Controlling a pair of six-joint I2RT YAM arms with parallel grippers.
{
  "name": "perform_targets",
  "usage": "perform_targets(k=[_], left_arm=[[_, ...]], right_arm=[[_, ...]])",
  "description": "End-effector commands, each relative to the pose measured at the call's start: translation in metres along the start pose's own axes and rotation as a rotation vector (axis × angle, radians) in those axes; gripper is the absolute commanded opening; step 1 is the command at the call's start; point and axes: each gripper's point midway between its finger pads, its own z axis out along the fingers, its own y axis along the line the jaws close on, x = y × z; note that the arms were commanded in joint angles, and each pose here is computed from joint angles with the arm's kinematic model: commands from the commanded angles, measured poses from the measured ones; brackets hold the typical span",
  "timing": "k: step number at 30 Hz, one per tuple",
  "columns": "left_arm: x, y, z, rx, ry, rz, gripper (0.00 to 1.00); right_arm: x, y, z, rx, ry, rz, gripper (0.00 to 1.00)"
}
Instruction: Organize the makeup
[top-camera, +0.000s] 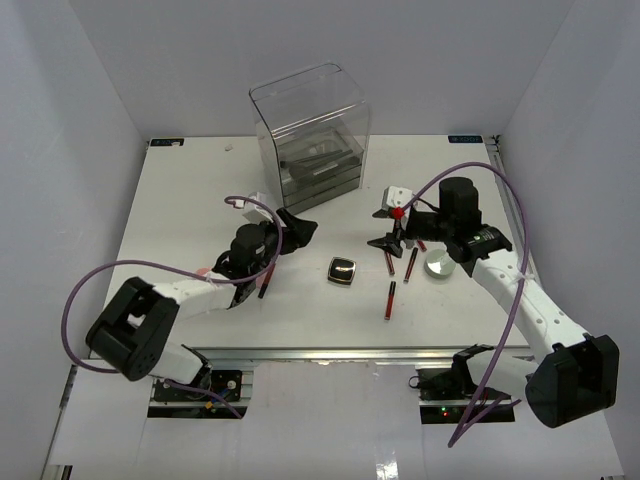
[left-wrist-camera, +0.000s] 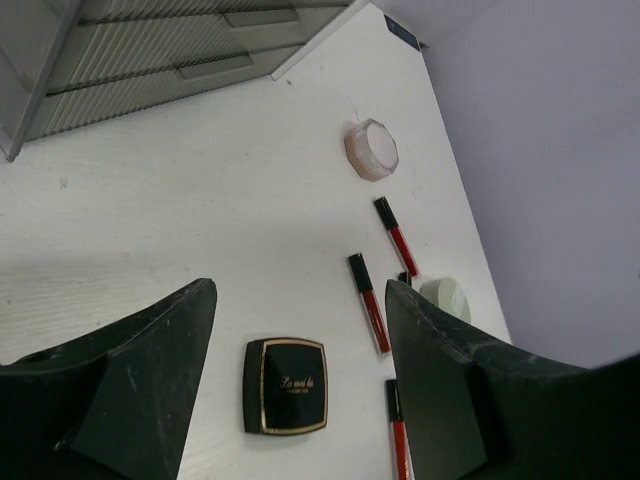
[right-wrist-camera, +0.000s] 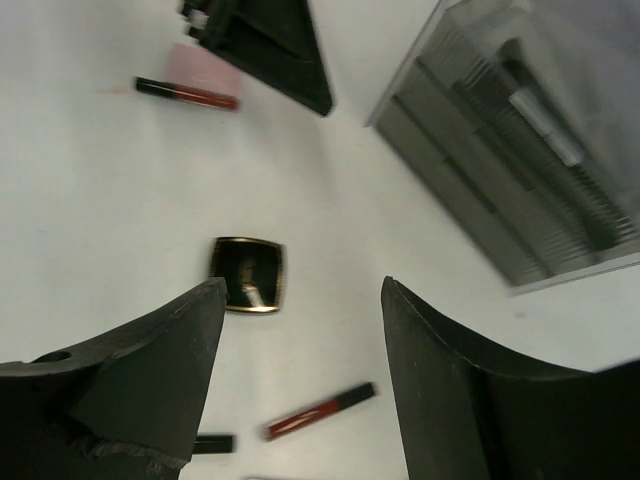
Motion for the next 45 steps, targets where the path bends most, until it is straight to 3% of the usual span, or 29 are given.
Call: perform_targets(k=[1,9,18,24,32,39,45], left_arm=[[-0.034,-0.022,0.033,0.05,-0.19,-0.268,0.79],[-0.049,-0.009,0.087,0.056,-0.375,-0.398,0.77],[-0.052,0.008,0.124,0.041,-0.471,-0.483,0.7],[-0.055,0.014,0.138,0.027,-0.495,-0.492,0.64],[-0.047,0.033,0.149,-0.012,-0.471,-0.57,0.48],[-0.047,0.038,0.153,-0.04,-0.462,-0.604,0.51],[-0.041,0.049,0.159,-0.094,-0.437,-0.664,0.48]], right_arm=[[0.008,0.036,-0.021,-0.153,-0.117,0.351,0.7],[0.022,0.026,-0.042,-0.086,-0.14,0.386,0.67],[0.021,0.028,-0.052,-0.069,-0.172,0.368,0.62],[0.02,0.029,-0.054,-0.064,-0.181,0.354,0.6],[0.015,0.029,-0.065,-0.048,-0.21,0.344,0.6],[0.013,0.031,-0.066,-0.061,-0.225,0.349,0.59],[0.015,0.025,-0.074,-0.03,-0.229,0.363,0.59]])
